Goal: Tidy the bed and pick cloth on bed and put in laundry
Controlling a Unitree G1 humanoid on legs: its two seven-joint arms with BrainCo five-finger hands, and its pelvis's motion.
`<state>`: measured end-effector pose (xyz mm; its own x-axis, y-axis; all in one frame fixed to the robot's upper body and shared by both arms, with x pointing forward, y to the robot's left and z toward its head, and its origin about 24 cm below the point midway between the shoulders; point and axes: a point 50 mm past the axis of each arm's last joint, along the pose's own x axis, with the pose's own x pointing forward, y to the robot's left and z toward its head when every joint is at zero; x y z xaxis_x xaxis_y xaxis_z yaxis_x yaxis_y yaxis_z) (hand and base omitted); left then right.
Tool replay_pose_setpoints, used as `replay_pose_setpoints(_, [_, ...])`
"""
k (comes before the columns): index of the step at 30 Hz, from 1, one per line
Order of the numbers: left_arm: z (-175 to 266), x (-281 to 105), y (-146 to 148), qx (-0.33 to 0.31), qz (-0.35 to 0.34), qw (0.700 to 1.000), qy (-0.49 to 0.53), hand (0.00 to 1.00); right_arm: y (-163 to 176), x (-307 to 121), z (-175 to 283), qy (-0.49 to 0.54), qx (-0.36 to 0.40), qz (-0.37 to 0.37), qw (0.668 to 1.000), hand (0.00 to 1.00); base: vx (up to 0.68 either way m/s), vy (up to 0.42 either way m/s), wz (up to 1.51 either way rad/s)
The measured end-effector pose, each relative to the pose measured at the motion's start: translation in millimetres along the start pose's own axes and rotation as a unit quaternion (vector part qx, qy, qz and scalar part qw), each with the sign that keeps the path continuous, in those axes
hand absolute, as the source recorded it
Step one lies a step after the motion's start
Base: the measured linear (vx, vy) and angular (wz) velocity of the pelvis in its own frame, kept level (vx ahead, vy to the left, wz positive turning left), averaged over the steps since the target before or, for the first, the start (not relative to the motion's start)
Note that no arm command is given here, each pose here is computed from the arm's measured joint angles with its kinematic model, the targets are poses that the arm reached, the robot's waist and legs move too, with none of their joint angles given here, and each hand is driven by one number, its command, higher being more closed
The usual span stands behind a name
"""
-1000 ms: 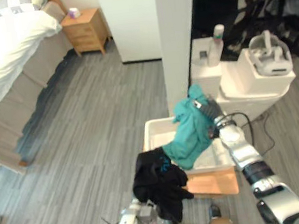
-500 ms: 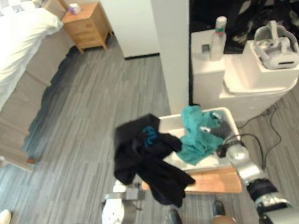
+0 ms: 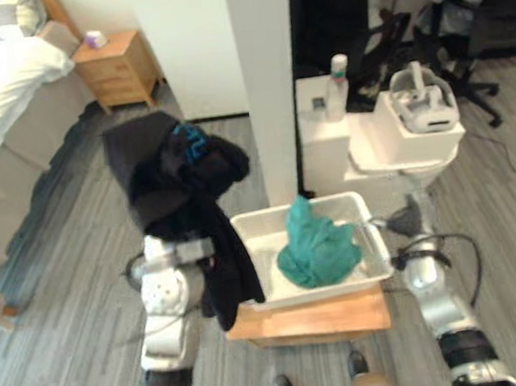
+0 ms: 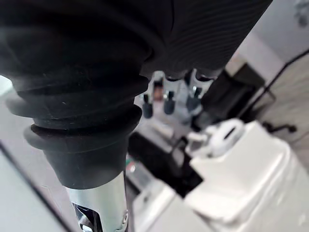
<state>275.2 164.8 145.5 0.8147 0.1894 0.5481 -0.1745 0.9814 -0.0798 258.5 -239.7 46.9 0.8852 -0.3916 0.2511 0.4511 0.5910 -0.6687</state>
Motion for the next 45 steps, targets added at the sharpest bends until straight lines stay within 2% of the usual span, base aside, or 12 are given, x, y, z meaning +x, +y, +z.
replay_pose_setpoints(1, [-10,4,1,0.039,-0.004,0.999,0.017,1.0,-2,-5,-8,0.016,0.004,-0.002,1.0,0.0,-0.03,-0.012,-0.33])
replay_pose_setpoints(5, [-31,18,-1,0.119,-0.021,0.992,0.046,1.0,-8,-44,-49,0.092,-0.012,0.024,0.995,0.0,-0.02,-0.019,-0.3])
replay_pose_setpoints(10, [-42,36,-4,0.181,-0.037,0.981,0.056,1.0,-12,-93,-92,0.189,-0.023,0.07,0.979,0.0,-0.01,-0.028,-0.15])
replay_pose_setpoints(15, [-55,44,-19,0.212,-0.071,0.971,0.081,1.0,-10,-120,-110,0.242,-0.014,0.099,0.965,0.0,-0.03,-0.023,-0.17])
replay_pose_setpoints(19, [-55,40,-38,0.198,-0.095,0.972,0.081,1.0,-4,-127,-109,0.251,0.002,0.104,0.962,0.0,-0.02,-0.019,-0.24])
replay_pose_setpoints(25, [-32,46,-99,0.135,-0.15,0.979,0.038,1.0,5,-132,-108,0.254,0.009,0.124,0.959,0.0,-0.01,-0.023,-0.07])
replay_pose_setpoints(28, [-21,51,-114,0.109,-0.159,0.981,0.023,1.0,9,-129,-104,0.245,0.017,0.128,0.961,0.0,-0.01,-0.032,0.0])
replay_pose_setpoints(39, [-6,51,-137,0.04,-0.141,0.989,0.02,1.0,17,-134,-100,0.241,0.022,0.146,0.959,0.0,-0.02,-0.028,0.01])
replay_pose_setpoints(45, [-20,30,-128,0.029,-0.142,0.988,0.053,1.0,24,-156,-108,0.291,0.045,0.156,0.943,0.0,-0.01,-0.031,0.12])
